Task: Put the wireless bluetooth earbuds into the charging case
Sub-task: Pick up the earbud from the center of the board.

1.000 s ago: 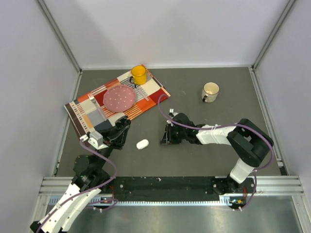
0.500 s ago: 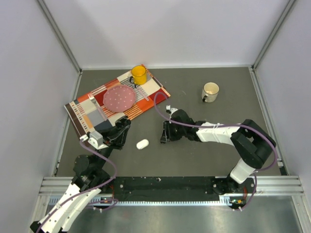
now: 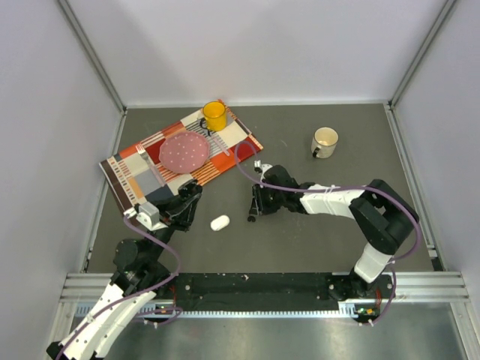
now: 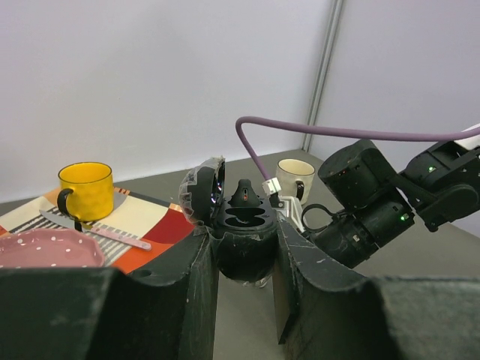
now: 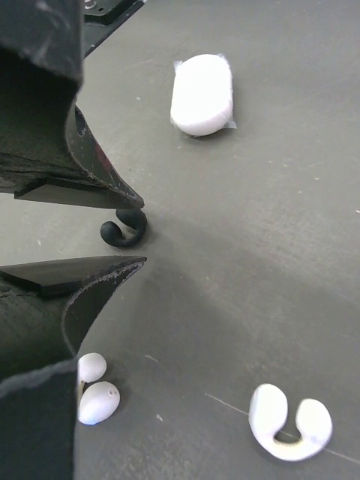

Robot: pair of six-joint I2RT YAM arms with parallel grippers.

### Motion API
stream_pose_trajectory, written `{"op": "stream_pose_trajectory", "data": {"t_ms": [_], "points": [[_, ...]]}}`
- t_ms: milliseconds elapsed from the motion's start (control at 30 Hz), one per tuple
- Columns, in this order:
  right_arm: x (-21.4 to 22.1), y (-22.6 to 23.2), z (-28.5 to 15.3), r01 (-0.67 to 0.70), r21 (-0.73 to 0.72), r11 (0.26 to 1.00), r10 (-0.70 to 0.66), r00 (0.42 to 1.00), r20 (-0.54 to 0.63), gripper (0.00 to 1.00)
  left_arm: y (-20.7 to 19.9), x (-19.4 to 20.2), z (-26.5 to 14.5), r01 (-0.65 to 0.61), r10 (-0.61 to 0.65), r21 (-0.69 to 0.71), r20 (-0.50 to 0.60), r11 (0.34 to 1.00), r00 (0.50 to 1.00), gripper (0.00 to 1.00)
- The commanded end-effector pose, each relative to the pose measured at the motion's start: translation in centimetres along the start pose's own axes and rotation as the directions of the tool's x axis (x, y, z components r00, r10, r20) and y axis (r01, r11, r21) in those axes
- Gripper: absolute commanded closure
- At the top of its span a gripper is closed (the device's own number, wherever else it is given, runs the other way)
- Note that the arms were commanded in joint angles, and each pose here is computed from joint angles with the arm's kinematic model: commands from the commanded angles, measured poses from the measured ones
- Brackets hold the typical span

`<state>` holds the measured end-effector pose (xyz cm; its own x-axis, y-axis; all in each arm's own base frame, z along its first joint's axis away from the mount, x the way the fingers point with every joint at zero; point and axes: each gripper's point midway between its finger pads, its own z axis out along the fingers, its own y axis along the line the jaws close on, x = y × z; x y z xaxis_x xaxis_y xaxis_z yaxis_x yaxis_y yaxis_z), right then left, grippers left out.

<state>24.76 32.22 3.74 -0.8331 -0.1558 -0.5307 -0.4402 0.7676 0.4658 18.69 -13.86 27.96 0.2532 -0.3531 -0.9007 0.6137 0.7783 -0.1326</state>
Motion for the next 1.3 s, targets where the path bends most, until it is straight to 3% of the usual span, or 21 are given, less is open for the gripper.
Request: {"op": "stream_pose_trajectory", "data": {"t_ms": [0, 600, 933, 1267], "points": [[0.0, 0.9, 0.5, 0.014, -0.059, 0.998, -0.015, 1.0, -0.005, 0.69, -0.3, -2.7, -0.3, 0.019, -0.02, 0.007, 0.098, 1.0, 0.995, 1.0], [1.8, 0.2, 0.6, 0.002, -0.059, 0.998, -0.004, 0.999, -0.036, 0.72, -0.3, -2.3, -0.3, 0.04, -0.04, 0.004, 0.094, 0.999, 0.995, 1.0], [1.0, 1.2, 0.3, 0.016, -0.097, 0.995, -0.018, 1.0, -0.021, 0.88, -0.1, -2.0, -0.3, 0.042, -0.042, -0.002, 0.087, 0.999, 0.995, 1.0], [0.8, 2.3, -0.7, 0.03, -0.153, 0.988, -0.03, 1.0, 0.005, 0.94, -0.2, -1.9, -0.3, 0.048, -0.048, -0.001, 0.089, 0.999, 0.995, 1.0]]}}
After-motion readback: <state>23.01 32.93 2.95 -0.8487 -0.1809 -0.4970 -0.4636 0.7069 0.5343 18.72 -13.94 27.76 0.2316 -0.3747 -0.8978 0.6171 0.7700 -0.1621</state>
